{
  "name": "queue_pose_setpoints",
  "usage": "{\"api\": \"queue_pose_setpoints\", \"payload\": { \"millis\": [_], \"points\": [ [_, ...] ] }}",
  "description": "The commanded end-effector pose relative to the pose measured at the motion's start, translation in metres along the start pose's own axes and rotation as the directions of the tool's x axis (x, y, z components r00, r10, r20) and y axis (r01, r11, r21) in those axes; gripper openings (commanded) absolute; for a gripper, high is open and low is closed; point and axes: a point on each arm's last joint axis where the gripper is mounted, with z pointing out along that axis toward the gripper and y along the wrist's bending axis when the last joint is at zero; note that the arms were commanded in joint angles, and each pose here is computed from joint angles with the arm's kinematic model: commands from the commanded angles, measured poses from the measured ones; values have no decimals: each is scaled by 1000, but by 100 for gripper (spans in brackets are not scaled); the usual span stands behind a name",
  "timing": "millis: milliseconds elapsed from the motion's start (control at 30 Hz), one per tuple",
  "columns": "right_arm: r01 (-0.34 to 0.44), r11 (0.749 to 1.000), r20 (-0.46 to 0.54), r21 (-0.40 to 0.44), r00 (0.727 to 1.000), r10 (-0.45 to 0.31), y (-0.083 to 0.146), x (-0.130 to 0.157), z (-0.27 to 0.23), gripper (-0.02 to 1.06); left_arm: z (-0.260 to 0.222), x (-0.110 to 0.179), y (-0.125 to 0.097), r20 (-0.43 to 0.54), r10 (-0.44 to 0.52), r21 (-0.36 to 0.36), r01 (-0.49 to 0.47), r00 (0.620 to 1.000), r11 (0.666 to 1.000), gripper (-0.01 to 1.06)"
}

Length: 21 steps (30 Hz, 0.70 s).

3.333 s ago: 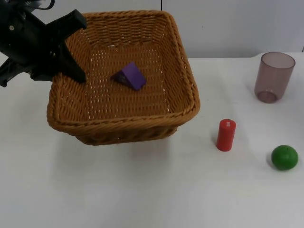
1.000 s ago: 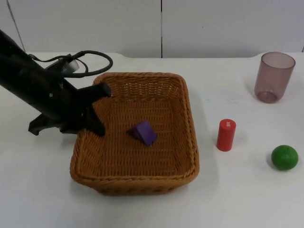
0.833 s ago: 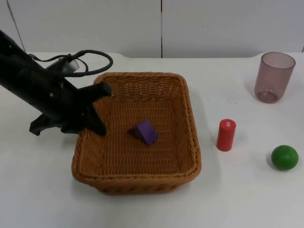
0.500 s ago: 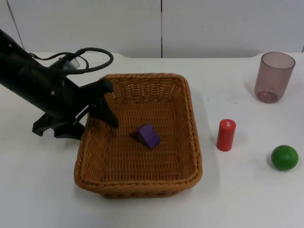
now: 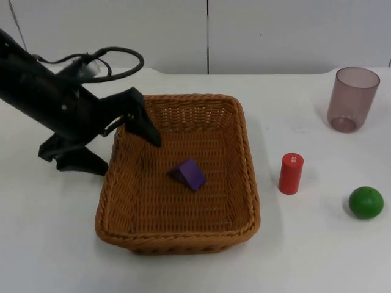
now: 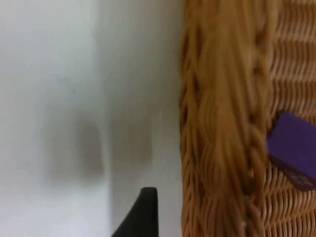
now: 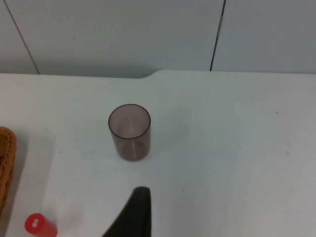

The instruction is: Pick up the basket with the left hand and place the triangular block into the basket with the right hand.

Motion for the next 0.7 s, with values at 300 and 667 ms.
{"api": "queue_pose_setpoints", "payload": {
  "millis": [300, 667],
  "points": [
    [13, 1000, 2, 5, 1000, -13, -1, 1, -1, 93, -76, -5, -35, 121, 194, -103, -182, 974, 978, 95],
    [18, 1000, 22, 12, 1000, -18, -1, -1, -1, 93, -181, 9, -72, 346, 385, -310, -284, 855, 907, 95]
  ]
}}
